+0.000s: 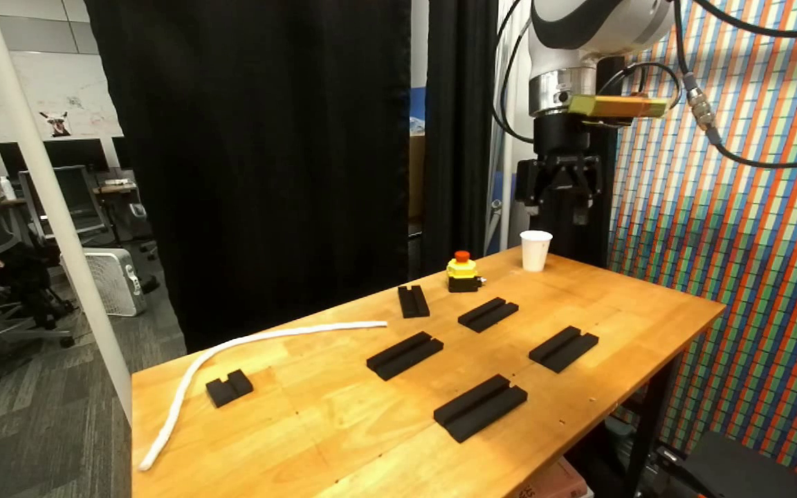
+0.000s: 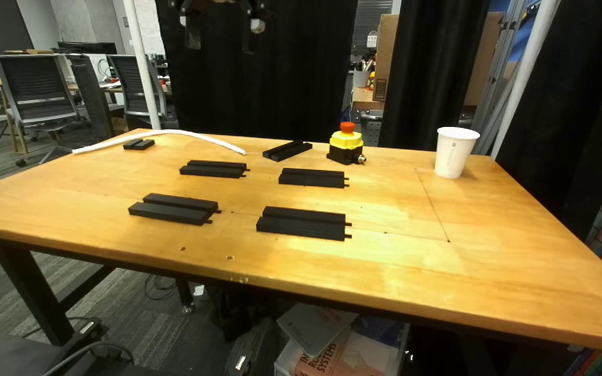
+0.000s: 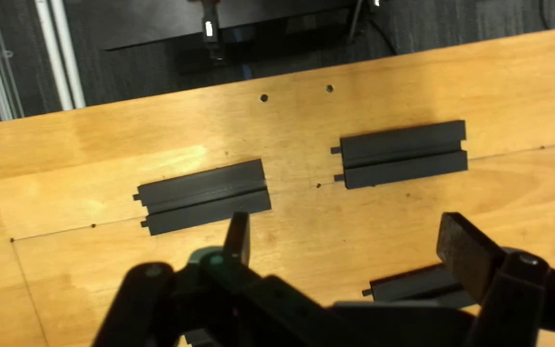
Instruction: Connect four black pieces together
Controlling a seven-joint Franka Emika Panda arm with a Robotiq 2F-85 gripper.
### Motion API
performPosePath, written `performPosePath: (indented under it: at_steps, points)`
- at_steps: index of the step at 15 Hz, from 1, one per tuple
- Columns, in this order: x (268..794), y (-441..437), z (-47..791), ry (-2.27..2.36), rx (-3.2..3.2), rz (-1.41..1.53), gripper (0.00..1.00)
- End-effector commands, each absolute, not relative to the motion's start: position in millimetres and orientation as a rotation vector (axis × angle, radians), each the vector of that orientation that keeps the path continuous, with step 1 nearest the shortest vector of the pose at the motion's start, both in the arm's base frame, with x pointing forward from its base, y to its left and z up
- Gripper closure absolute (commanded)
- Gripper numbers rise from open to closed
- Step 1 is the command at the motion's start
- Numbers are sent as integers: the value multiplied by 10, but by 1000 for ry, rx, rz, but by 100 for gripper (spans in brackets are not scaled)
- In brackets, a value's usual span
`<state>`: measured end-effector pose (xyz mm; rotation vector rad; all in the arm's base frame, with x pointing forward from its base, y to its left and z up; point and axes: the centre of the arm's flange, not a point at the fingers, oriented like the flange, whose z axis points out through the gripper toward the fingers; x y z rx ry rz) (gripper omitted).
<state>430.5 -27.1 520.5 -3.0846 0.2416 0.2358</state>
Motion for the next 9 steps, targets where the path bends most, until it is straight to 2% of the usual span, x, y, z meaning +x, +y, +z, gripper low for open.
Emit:
performPosePath:
  at_steps: [1, 9]
  points:
    - [4807, -390, 5269, 491, -2967, 164, 0]
    - [6018, -1006, 4810, 1045, -2708, 42, 0]
